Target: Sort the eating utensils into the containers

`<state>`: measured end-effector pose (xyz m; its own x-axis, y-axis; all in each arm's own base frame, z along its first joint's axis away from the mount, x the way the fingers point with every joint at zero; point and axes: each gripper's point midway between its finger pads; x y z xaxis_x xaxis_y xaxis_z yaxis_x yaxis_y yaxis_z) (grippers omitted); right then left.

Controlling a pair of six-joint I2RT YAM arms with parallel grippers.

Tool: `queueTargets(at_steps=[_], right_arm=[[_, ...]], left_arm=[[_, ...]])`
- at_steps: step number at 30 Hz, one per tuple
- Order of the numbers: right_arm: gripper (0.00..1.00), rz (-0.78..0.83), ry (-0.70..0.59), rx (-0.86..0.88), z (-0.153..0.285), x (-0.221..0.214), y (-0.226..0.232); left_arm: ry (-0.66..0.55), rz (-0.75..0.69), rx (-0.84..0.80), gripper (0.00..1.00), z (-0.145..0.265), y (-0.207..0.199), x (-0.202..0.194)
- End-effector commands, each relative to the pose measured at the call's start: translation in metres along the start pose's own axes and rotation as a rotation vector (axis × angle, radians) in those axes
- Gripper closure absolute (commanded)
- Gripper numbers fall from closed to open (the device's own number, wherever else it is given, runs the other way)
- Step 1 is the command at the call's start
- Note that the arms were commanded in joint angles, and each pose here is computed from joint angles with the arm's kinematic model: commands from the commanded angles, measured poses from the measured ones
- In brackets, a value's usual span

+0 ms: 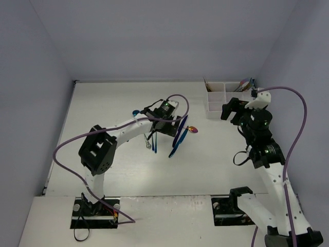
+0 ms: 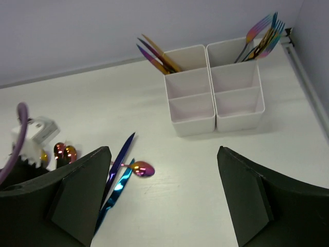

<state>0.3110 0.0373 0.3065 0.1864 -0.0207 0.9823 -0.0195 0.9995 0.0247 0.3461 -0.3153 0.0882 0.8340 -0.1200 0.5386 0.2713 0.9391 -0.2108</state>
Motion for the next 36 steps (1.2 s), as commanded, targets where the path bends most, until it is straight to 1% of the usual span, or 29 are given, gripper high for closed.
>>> queueTargets(at_steps=[1, 8, 20, 26, 32, 36], right_arm=[[0.18, -0.085, 0.009, 0.041, 0.020, -0.008, 0.007], [0.18, -0.092, 0.039, 0.065, 0.037, -0.023, 0.010], [0.17, -0.090, 0.068, 0.088, 0.036, -0.033, 0.014], [0.17, -0.089, 0.091, 0.091, 0.033, -0.040, 0.015], [0.16, -0.081, 0.117, 0.092, 0.027, -0.046, 0.016], [0.15, -0.076, 0.133, 0.092, 0.024, -0.049, 0.016]], left_arm=[[-0.089, 0.014, -0.028, 0.22, 0.003, -0.028, 0.032], [-0.080, 0.000, -0.022, 0.30, -0.020, -0.041, 0.032], [-0.042, -0.005, 0.029, 0.44, -0.060, -0.035, 0.019], [-0.015, 0.005, 0.030, 0.51, -0.071, -0.035, 0.009], [-0.007, 0.001, 0.014, 0.52, -0.072, -0.043, 0.004], [-0.008, -0.004, 0.023, 0.57, -0.077, -0.043, 0.003]])
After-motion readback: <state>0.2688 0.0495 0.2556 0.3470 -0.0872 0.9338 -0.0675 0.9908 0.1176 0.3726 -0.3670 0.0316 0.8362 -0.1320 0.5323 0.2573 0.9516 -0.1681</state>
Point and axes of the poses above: each gripper's point midway between its finger pads, its own z axis back along the fingers, its own y axis along the line the jaws close on, x = y × z, and after that the axes turned 11 degrees about z, right-handed
